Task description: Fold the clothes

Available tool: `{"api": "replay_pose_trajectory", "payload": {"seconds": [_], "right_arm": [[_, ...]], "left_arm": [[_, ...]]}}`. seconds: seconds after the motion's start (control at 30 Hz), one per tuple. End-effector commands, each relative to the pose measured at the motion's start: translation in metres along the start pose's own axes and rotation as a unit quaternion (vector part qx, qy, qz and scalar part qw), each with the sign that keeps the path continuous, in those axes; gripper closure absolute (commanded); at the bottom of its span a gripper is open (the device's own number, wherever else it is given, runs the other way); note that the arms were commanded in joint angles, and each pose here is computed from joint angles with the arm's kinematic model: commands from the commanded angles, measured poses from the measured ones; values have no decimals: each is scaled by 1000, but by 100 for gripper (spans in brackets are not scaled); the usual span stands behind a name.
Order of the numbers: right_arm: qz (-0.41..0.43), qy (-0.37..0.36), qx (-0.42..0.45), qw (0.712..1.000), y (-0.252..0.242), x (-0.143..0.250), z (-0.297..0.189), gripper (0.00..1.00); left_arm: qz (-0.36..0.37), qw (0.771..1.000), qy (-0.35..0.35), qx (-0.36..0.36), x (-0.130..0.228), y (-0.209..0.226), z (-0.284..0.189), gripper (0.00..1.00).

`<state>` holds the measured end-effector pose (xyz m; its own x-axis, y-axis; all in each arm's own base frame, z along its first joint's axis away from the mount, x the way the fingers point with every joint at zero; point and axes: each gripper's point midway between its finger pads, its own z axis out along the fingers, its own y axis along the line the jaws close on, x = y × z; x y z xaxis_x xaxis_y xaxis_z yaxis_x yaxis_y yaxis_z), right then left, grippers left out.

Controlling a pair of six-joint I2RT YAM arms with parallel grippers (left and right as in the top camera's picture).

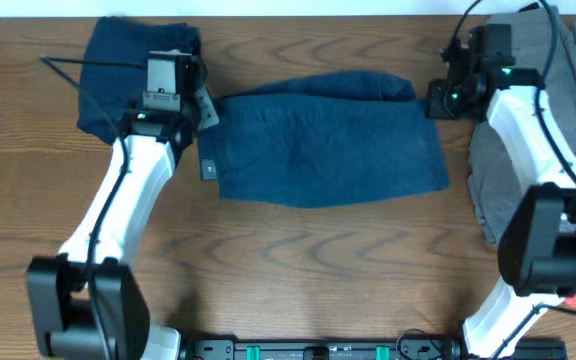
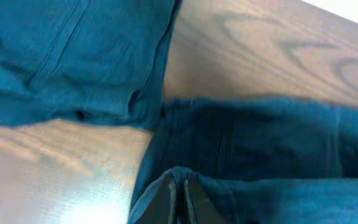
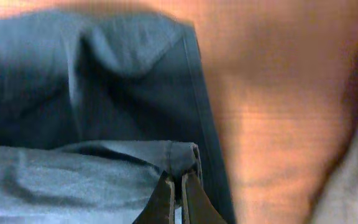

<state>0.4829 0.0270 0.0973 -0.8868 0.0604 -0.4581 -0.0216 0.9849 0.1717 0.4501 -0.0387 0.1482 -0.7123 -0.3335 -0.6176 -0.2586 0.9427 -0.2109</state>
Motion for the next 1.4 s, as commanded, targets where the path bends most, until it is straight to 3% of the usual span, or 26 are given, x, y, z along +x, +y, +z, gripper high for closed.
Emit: {"api": "replay_pose_trajectory", "payload": {"seconds": [0.0, 0.27, 0.47, 0.87, 1.13, 1.37], "right_arm": [[-23, -6, -9, 1000, 16, -5, 22, 99], [-39, -5, -19, 999, 35, 1, 76, 99], [-23, -6, -9, 1000, 27, 3, 90, 99], [-15, -107, -24, 994, 20, -62, 33, 99], [-22, -155, -26, 987, 22, -85, 25, 99], [-28, -214, -14, 976, 19, -112, 27, 99]], "left_arm": [[-4, 1000, -27, -8, -15, 0, 13, 94], [-8, 998, -61, 8, -28, -8, 44, 94], [-8, 998, -68, 11, -29, -10, 53, 94], [-7, 997, -79, 2, -35, -7, 45, 94], [2, 994, -108, 13, -52, -12, 24, 94], [-5, 990, -141, -32, -64, 2, 25, 94]]}}
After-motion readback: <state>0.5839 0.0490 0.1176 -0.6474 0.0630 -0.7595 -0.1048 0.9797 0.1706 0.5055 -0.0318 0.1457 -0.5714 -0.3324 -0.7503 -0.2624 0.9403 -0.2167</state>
